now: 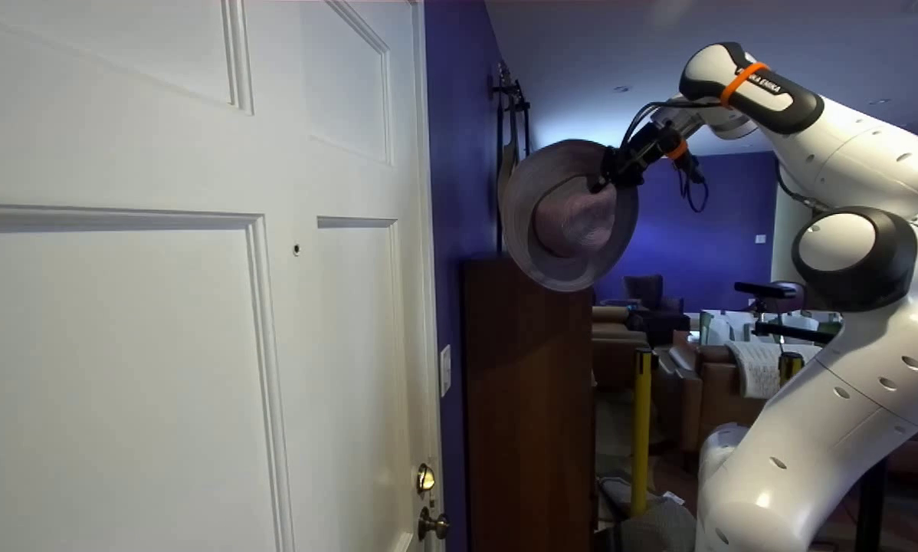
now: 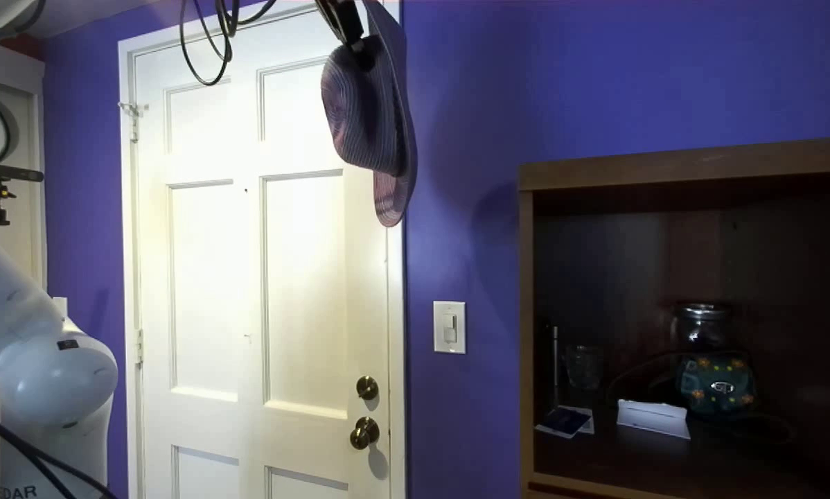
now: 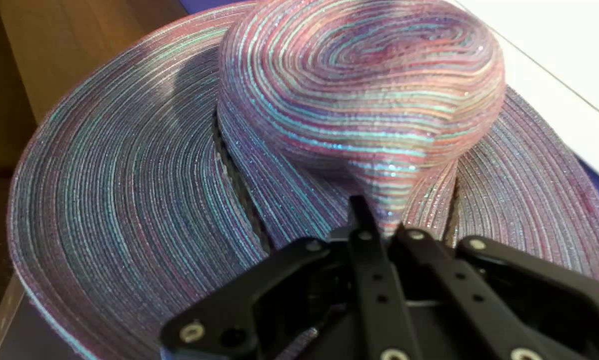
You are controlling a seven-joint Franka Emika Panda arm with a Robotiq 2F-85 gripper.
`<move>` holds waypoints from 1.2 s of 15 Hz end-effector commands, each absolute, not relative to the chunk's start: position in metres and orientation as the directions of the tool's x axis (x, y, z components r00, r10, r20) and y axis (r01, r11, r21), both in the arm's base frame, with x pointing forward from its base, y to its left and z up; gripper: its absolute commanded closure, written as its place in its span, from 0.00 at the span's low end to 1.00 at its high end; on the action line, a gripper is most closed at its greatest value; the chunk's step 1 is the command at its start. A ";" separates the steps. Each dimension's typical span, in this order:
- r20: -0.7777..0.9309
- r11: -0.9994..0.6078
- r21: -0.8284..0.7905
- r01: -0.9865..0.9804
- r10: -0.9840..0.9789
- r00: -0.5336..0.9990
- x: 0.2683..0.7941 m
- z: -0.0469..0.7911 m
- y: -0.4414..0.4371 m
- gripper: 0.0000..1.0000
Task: Put the hat on the top of the shelf
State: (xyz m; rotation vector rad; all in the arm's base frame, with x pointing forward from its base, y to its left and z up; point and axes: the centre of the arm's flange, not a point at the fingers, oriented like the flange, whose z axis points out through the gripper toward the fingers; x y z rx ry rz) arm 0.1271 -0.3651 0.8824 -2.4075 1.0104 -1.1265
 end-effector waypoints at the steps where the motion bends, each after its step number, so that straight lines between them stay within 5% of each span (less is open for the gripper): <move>1: 0.531 -0.697 -0.553 -0.457 -0.717 0.452 0.149 0.930 -0.395 0.99; 8: 0.391 -0.575 -0.546 -0.609 -0.818 0.422 0.173 0.949 -0.436 0.99; 15: 0.630 -0.608 -0.374 -0.700 -0.721 0.290 0.164 0.944 -0.495 0.99; 18: 0.605 -0.602 -0.401 -0.691 -0.740 0.294 0.153 0.904 -0.458 0.96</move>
